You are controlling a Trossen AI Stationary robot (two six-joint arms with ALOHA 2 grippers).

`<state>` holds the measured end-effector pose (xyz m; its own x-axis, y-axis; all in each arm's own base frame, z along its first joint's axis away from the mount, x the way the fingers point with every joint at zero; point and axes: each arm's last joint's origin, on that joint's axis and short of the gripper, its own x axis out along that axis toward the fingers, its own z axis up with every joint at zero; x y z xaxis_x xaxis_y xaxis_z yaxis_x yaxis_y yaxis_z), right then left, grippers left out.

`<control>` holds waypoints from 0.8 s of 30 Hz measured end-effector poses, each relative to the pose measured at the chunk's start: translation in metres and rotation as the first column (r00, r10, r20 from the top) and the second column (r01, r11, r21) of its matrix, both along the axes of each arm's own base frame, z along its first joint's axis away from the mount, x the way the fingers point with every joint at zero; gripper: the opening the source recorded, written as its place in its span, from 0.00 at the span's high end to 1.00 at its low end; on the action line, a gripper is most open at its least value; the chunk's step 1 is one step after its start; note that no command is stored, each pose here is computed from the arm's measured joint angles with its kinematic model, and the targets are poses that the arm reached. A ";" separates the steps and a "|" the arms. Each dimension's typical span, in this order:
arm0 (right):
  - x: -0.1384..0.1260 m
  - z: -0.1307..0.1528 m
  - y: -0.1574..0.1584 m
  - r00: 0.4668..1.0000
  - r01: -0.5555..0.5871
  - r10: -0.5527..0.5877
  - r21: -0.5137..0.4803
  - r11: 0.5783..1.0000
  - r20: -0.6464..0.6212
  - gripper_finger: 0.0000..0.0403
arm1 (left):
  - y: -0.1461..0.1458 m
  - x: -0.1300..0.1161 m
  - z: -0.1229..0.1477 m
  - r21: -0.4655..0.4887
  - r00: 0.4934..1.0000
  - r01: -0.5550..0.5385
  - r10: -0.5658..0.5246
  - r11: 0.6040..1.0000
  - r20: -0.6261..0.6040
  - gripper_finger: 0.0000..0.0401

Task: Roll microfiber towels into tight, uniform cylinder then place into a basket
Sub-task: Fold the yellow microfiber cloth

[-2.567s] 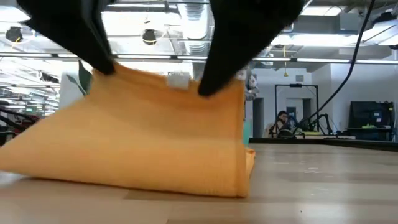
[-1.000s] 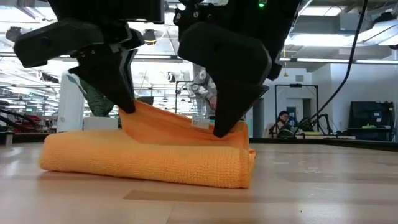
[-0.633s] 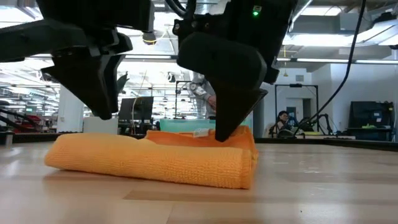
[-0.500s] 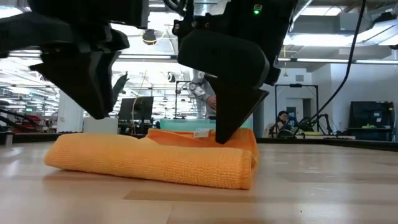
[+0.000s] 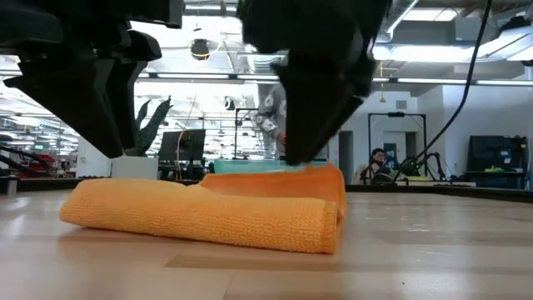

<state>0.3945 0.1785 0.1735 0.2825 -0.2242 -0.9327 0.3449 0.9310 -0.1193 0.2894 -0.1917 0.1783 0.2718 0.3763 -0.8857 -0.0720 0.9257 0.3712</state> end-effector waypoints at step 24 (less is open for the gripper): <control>-0.046 -0.019 0.100 0.908 -0.168 0.201 -0.119 0.979 0.369 0.59 | -0.038 0.010 -0.010 0.010 0.955 0.118 -0.116 0.993 0.274 0.72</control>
